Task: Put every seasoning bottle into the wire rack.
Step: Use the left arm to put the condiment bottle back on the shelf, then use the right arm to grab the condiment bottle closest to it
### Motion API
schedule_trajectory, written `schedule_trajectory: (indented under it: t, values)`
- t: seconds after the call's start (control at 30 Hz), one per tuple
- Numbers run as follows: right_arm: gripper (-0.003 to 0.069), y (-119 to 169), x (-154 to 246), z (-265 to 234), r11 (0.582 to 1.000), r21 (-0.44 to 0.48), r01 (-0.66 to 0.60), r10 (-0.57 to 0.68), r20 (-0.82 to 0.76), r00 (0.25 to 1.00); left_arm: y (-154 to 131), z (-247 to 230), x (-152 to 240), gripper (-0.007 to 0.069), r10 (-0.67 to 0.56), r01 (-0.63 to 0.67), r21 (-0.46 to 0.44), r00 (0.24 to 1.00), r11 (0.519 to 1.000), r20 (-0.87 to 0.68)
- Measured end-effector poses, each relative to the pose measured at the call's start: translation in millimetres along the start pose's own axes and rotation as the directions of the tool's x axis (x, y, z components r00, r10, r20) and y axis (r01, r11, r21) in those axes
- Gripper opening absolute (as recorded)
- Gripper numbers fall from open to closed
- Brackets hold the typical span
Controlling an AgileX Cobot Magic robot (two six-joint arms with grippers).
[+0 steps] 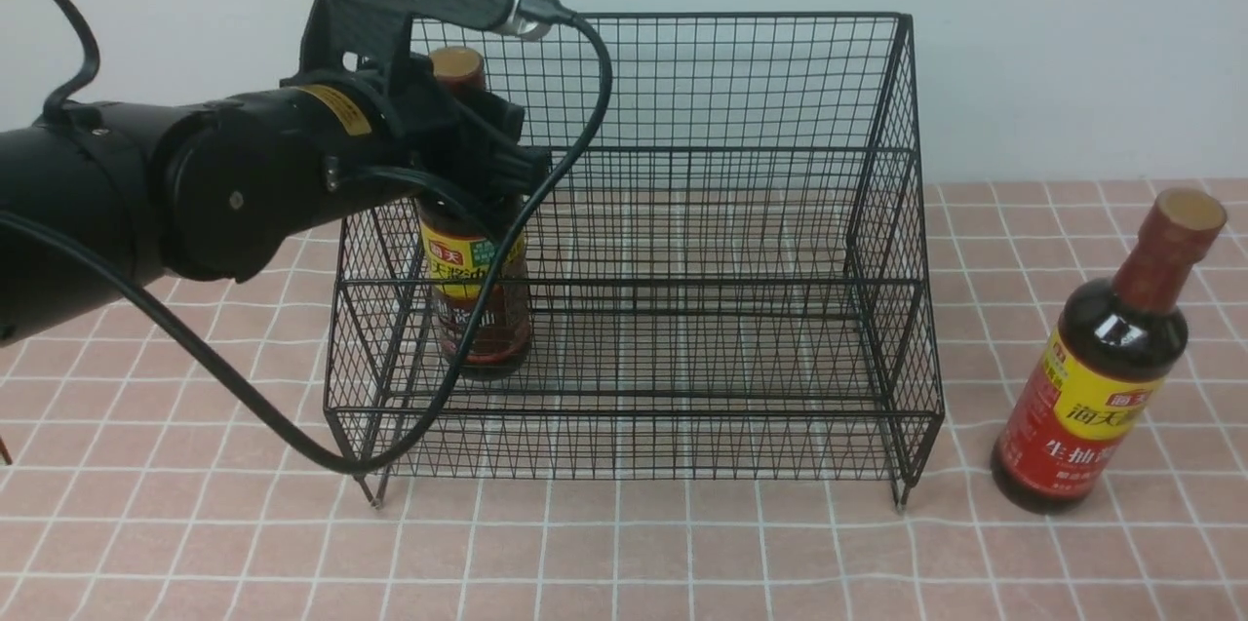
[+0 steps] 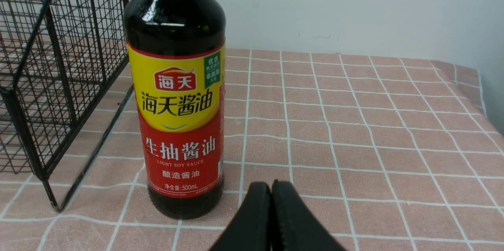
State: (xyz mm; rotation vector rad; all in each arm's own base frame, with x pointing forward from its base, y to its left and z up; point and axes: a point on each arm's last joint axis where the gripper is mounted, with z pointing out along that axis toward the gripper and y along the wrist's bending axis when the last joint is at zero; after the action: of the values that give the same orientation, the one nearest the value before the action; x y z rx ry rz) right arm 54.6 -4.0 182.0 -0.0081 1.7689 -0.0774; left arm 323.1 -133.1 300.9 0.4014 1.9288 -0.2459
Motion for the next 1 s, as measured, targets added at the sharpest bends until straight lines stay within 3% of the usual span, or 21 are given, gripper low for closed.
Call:
schedule_trajectory:
  t: [0.1,0.17,0.37,0.5,0.57,0.6,0.63,0.7,0.8,1.0]
  values:
    - [-0.0014,0.0,0.0,0.0,1.0,0.0,0.0,0.0,0.0,1.0,0.1,-4.7,-4.0,0.0495,-0.001,0.001,0.0,1.0,1.0,0.016]
    - [-0.0014,0.0,0.0,0.0,1.0,0.0,0.0,0.0,0.0,1.0,0.1,-10.4,-8.5,0.0524,-0.001,0.001,0.0,0.999,1.0,0.033]
    - [-0.0014,0.0,0.0,0.0,1.0,0.0,0.0,0.0,0.0,1.0,0.3,-43.0,-30.8,0.0527,0.0,0.0,0.0,0.992,1.0,0.123]
    - [-0.0014,0.0,0.0,0.0,1.0,0.0,0.0,0.0,0.0,1.0,-0.8,-82.9,-45.9,0.0423,0.002,-0.004,0.012,0.989,1.0,0.151]
    - [-0.0014,0.0,0.0,0.0,1.0,0.0,0.0,0.0,0.0,1.0,-2.3,-117.4,-50.9,0.0277,0.0,-0.004,0.03,0.991,1.0,0.132]
    - [-0.0014,0.0,0.0,0.0,1.0,0.0,0.0,0.0,0.0,1.0,-2.8,-122.7,-49.9,0.0263,-0.002,-0.002,0.036,0.994,0.999,0.113]
    - [-0.0014,0.0,0.0,0.0,1.0,0.0,0.0,0.0,0.0,1.0,-3.8,-139.2,-49.3,0.0165,-0.003,-0.001,0.047,0.996,0.999,0.087]
    - [-0.0014,0.0,0.0,0.0,1.0,0.0,0.0,0.0,0.0,1.0,-5.0,-167.5,-48.9,0.0055,0.0,-0.004,0.06,0.997,0.998,0.071]
    - [-0.0014,0.0,0.0,0.0,1.0,0.0,0.0,0.0,0.0,1.0,-6.0,-212.5,-45.6,0.0002,-0.041,0.033,0.072,0.992,0.997,0.117]
    - [-0.0014,0.0,0.0,0.0,1.0,0.0,0.0,0.0,0.0,1.0,-6.3,-280.7,-24.3,-0.0007,-0.137,0.115,0.097,0.954,0.989,0.268]
